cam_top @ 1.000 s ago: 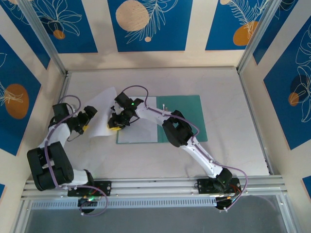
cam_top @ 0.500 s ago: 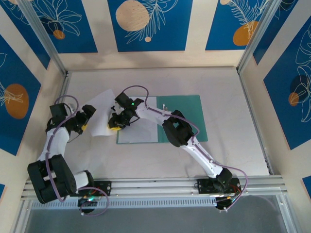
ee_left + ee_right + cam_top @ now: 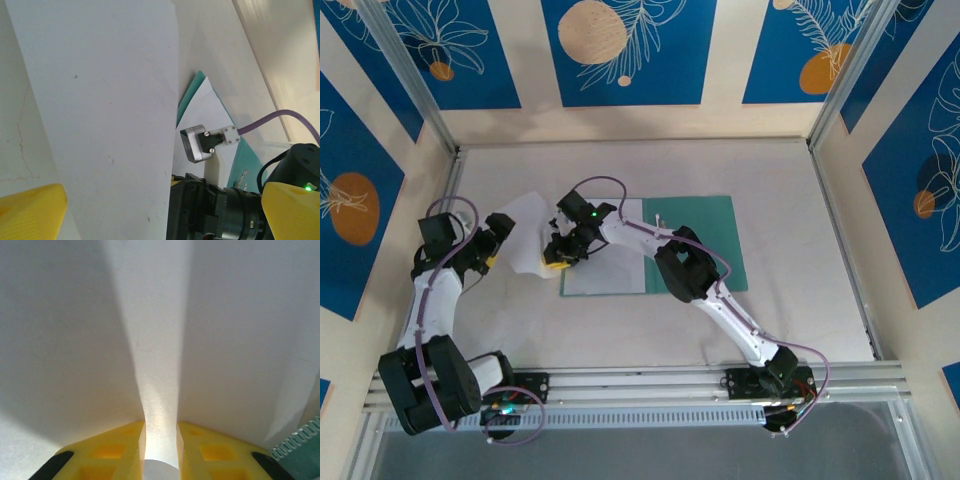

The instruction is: Put the files into the folder

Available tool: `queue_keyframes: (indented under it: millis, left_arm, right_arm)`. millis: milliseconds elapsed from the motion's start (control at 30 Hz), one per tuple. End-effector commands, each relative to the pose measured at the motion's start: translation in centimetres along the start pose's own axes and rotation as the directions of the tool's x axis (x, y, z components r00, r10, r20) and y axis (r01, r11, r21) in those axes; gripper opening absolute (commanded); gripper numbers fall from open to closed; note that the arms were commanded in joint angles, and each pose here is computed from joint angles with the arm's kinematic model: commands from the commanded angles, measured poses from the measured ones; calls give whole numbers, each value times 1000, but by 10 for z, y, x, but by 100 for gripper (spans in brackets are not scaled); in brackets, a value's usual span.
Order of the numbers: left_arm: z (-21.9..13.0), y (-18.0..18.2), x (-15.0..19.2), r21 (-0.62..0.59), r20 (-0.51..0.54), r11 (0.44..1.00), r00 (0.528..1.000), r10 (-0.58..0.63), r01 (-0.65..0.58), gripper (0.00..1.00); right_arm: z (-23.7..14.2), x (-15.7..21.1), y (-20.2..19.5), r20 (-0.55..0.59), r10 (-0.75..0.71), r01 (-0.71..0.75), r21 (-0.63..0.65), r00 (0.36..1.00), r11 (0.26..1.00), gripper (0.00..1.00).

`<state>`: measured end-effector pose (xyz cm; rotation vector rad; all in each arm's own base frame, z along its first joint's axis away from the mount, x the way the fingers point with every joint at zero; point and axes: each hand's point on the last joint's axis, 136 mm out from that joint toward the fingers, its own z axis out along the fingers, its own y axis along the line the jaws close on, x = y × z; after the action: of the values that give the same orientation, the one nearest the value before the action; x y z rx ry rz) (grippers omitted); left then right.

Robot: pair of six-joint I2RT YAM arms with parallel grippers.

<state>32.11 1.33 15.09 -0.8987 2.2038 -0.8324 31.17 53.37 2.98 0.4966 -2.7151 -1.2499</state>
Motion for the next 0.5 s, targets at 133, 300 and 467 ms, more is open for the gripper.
queue_keyframes:
  millis: [133,300,467]
  left_arm:
    - [-8,-12,-6,53,58,998,998,-31,28,100]
    - [-10,-14,-11,59,89,996,994,-68,63,100]
    - [-13,-12,-13,47,104,992,987,-121,117,100]
  right_arm:
    - [-8,5,2,-13,26,-26,8,1000,1000,25]
    - [-8,6,2,-14,27,-27,6,1000,1000,25]
    - [-7,7,3,-17,24,-24,5,1000,1000,25]
